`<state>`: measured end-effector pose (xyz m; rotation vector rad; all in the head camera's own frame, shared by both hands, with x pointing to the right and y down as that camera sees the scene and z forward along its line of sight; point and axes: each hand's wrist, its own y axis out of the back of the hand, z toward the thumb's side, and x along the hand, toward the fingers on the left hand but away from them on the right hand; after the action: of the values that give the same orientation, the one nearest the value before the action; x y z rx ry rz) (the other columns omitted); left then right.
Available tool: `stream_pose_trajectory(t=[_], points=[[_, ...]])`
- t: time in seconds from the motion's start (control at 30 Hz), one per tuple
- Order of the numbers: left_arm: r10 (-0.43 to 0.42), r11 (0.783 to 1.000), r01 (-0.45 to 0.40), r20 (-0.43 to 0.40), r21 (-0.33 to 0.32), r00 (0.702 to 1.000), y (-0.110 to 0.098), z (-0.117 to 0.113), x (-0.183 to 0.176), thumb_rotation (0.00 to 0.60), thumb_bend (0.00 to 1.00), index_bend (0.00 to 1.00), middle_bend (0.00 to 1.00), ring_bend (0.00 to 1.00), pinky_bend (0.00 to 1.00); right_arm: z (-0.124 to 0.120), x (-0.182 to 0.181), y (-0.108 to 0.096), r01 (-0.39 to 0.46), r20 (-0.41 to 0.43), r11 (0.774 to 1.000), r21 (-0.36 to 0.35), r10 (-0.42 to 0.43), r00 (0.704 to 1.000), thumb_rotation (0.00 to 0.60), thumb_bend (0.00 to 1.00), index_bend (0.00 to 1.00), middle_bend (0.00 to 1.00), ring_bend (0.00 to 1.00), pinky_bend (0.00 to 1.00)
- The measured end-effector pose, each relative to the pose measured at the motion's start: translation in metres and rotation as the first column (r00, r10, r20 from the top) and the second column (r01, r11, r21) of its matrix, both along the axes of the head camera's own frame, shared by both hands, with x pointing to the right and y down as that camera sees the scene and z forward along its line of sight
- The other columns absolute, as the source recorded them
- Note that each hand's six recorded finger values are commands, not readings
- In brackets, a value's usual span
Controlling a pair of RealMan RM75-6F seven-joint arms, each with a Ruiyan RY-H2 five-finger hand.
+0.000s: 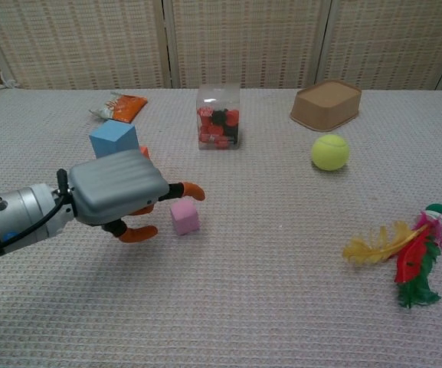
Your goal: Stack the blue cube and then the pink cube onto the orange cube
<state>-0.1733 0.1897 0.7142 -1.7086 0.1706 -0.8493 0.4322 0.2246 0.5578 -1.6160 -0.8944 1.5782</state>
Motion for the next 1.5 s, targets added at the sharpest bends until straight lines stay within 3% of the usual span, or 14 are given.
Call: stream_pose_trajectory(t=[0.73,1.13,1.33,1.5], points=[[0.086,0.994,-0.092,0.09,0.064,0.992,-0.01,0.01,0.017,0.6,0.36,0.26,1.0,1.0,1.0,0.0,0.002,0.0,-0.006,-0.008,1.0,-0.017,0.006,1.0,0.6,0.11,0.0,0.0,0.0,0.0],[0.083,0.992,-0.088,0.064,0.093,0.995,-0.013,0.012,0.018,0.6,0.37,0.44,1.0,1.0,1.0,0.0,0.001,0.001,-0.003,-0.007,1.0,-0.019,0.003,1.0,0.6,0.11,0.0,0.0,0.0,0.0],[0.07,0.994,-0.072,0.032,0.077,0.997,-0.012,0.011,0.02,0.6,0.37,0.46,1.0,1.0,1.0,-0.001,0.001,0.001,-0.002,-0.006,1.0,-0.016,0.002,1.0,0.6,0.11,0.0,0.0,0.0,0.0],[0.037,0.999,-0.037,-0.005,0.024,0.999,-0.009,0.007,0.021,0.6,0.36,0.47,1.0,1.0,1.0,-0.002,0.0,0.002,0.0,-0.003,1.0,-0.015,0.0,1.0,0.6,0.11,0.0,0.0,0.0,0.0]])
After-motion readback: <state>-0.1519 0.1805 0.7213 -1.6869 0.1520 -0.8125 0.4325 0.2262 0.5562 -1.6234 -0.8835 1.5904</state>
